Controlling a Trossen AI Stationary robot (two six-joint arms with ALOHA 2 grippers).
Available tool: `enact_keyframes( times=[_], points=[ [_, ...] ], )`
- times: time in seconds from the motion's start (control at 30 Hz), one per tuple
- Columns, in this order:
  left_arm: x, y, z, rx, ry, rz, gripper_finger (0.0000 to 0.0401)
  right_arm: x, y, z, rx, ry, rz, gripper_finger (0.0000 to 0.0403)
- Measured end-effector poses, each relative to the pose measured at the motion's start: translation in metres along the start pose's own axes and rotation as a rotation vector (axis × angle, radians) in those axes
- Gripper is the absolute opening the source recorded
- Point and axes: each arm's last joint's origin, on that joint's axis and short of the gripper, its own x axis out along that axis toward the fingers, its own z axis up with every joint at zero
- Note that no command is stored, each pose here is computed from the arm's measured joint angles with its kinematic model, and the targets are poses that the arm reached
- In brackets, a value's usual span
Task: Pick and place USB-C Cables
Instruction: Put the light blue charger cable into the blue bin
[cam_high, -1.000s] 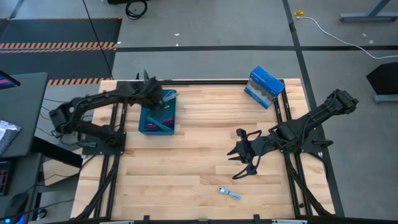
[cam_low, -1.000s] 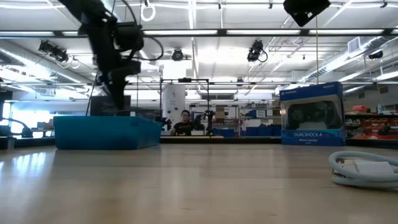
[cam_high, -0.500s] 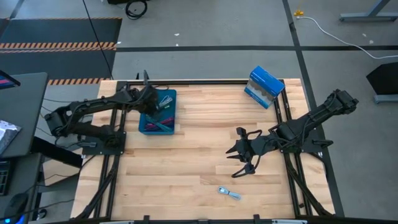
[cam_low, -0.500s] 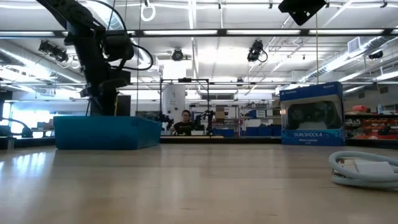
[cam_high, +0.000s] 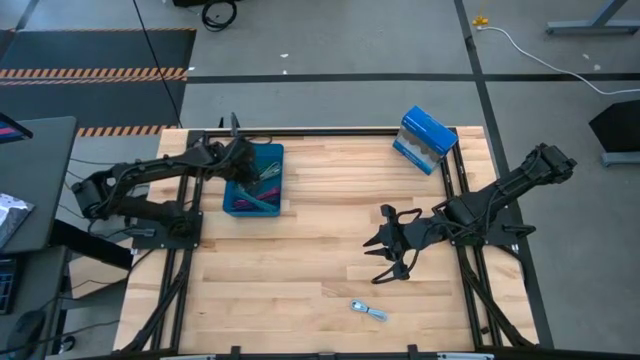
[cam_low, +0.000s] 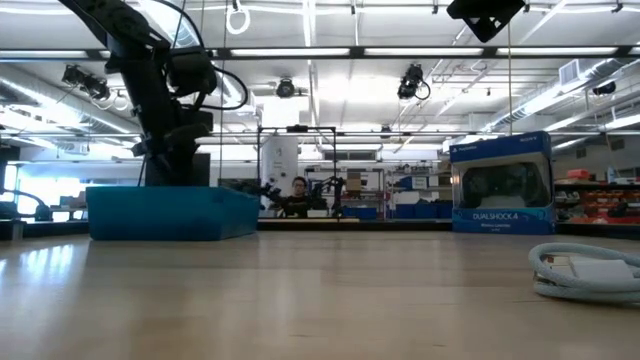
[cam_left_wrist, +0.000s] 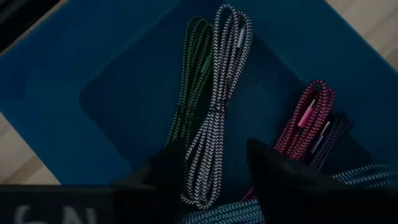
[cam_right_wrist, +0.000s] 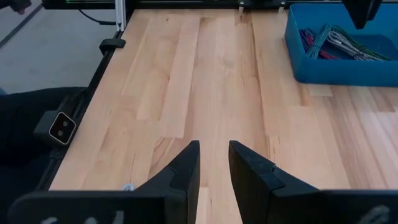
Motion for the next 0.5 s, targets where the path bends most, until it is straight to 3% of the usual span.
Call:
enact_keyframes(
  times=[0.23, 0.5],
  points=[
    [-0.001, -0.005, -0.001, 0.023, -0.002, -0.009, 0.0241, 0.0, 0.0, 0.0, 0.003, 0.0, 0.0, 0.0091],
    [-0.002, -0.014, 0.004, 0.109, -0.087, 0.02, 0.0259, 0.0, 0.0, 0.0, 0.002, 0.001, 0.0, 0.0091]
  ],
)
